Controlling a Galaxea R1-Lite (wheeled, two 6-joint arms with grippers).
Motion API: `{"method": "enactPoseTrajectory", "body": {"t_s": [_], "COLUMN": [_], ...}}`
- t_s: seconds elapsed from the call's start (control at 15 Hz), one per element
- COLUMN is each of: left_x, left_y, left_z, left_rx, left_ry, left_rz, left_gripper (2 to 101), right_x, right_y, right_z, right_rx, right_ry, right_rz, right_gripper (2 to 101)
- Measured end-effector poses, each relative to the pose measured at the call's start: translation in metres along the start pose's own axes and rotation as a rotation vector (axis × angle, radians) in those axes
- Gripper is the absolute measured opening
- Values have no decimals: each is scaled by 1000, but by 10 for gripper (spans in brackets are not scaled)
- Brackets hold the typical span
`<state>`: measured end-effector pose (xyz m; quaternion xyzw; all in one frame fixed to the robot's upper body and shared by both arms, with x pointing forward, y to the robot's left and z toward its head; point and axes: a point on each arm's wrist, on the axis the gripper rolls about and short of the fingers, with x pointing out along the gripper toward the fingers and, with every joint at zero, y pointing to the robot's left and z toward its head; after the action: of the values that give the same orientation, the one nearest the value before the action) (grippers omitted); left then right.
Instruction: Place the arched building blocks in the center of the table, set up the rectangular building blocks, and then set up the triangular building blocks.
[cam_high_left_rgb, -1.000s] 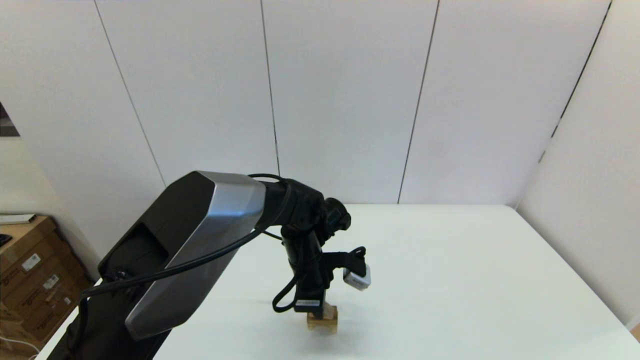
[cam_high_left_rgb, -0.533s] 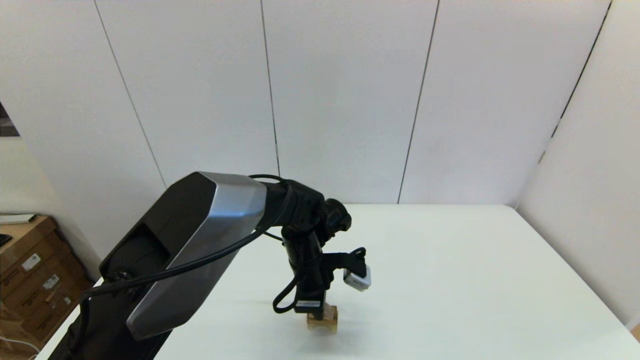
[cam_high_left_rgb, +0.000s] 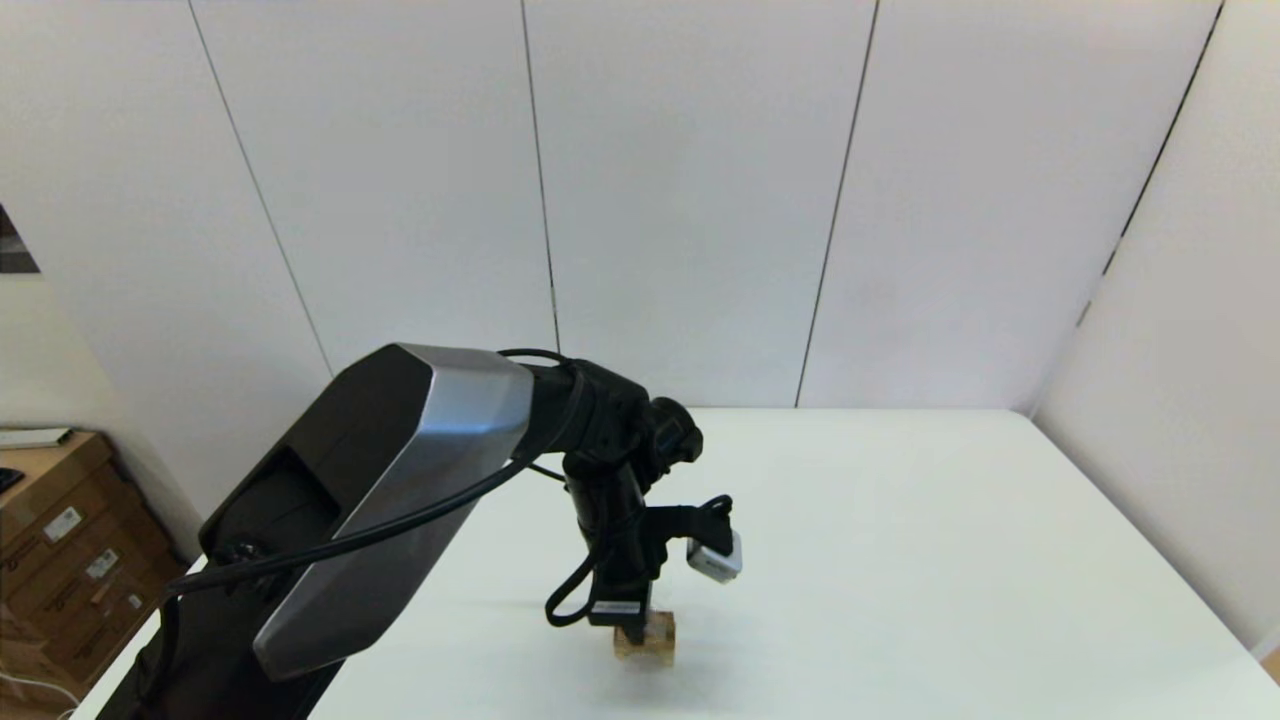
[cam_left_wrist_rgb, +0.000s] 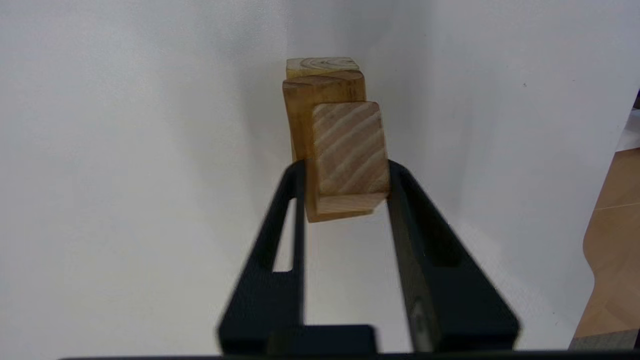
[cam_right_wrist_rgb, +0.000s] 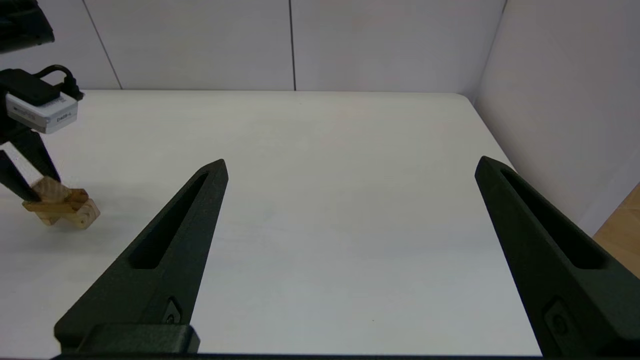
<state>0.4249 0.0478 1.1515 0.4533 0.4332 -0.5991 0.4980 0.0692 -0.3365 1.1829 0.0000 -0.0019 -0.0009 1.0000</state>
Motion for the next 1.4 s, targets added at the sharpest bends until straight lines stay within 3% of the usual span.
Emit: {"method": "enactPoseTrajectory", "body": {"t_s": [0.2,0.47,0.67,0.87,1.07,1.2,1.4], "left_x": [0,-7,-50,-140,-235,-286,-336], "left_y": [0,1,3,-11,-61,-113,-210], "left_z": [0,1,-8,-33,-68,-95,-140], "left_rx": [-1,-35,-155,-344,-574,-716,-829], "left_ry": [-2,-16,-70,-158,-249,-330,-434], "left_rz": [3,24,116,314,554,703,929], "left_gripper": [552,726,803,857,894,912,933], "right_x": [0,0,0,0,0,0,0], "right_y": [0,0,0,0,0,0,0], "right_z": [0,0,0,0,0,0,0], "right_rx": [0,0,0,0,0,0,0], "right_ry": [0,0,0,0,0,0,0], "right_rz": [0,0,0,0,0,0,0], "right_gripper": [980,980,980,980,980,980,980]}}
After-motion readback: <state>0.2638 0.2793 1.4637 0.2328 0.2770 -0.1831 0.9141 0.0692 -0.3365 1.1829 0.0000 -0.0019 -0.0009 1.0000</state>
